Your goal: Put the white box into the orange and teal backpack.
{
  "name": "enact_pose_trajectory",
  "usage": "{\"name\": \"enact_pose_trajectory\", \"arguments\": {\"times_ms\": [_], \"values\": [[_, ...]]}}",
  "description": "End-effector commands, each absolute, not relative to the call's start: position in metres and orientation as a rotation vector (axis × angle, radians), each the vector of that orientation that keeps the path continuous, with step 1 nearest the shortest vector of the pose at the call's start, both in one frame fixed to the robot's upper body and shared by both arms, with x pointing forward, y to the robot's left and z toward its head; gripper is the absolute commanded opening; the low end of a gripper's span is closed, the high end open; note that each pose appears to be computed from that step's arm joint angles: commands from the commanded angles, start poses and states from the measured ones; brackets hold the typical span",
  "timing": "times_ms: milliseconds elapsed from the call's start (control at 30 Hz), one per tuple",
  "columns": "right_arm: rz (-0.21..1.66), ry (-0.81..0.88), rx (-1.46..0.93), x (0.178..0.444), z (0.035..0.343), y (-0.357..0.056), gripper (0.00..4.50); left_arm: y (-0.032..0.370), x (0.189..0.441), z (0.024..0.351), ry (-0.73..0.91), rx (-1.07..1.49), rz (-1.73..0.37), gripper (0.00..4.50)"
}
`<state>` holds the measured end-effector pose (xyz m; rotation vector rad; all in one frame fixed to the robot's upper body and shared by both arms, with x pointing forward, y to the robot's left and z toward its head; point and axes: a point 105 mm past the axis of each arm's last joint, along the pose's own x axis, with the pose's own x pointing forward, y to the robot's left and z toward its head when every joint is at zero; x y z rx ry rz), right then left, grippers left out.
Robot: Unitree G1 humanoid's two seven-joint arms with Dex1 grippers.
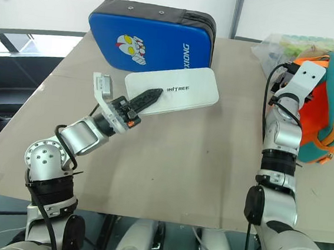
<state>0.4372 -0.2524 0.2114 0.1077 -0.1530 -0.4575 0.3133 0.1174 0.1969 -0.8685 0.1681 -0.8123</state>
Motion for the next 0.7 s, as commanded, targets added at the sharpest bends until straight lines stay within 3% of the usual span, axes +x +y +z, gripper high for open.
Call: {"name": "enact_pose_trajectory", "arguments": {"times_ms": [33,133,167,300,367,500,700], "values": [[-0.421,-0.246,0.037,0.441,0.232,-0.255,1.62,0.12,0.306,0.215,0.087,-0.855,-0.839,1.16],[-0.341,-0.269,-0.017,0.445,0.236,-0.25,0.25,0.121,0.305,0.214,0.082,-0.854,-0.825,1.16],[-0.302,-0.279,-0.042,0.447,0.238,-0.246,0.05,0.122,0.305,0.214,0.079,-0.854,-0.82,1.16],[-0.125,-0.342,-0.07,0.45,0.256,-0.226,0.05,0.127,0.308,0.213,0.064,-0.844,-0.789,1.16],[0.063,-0.414,-0.013,0.447,0.28,-0.2,0.05,0.135,0.315,0.211,0.049,-0.827,-0.728,1.16],[0.423,-0.553,0.024,0.423,0.327,-0.154,0.05,0.159,0.333,0.205,0.005,-0.799,-0.568,1.16],[0.843,-0.625,0.058,0.372,0.36,-0.115,0.05,0.196,0.348,0.206,-0.064,-0.746,-0.41,1.16]]}}
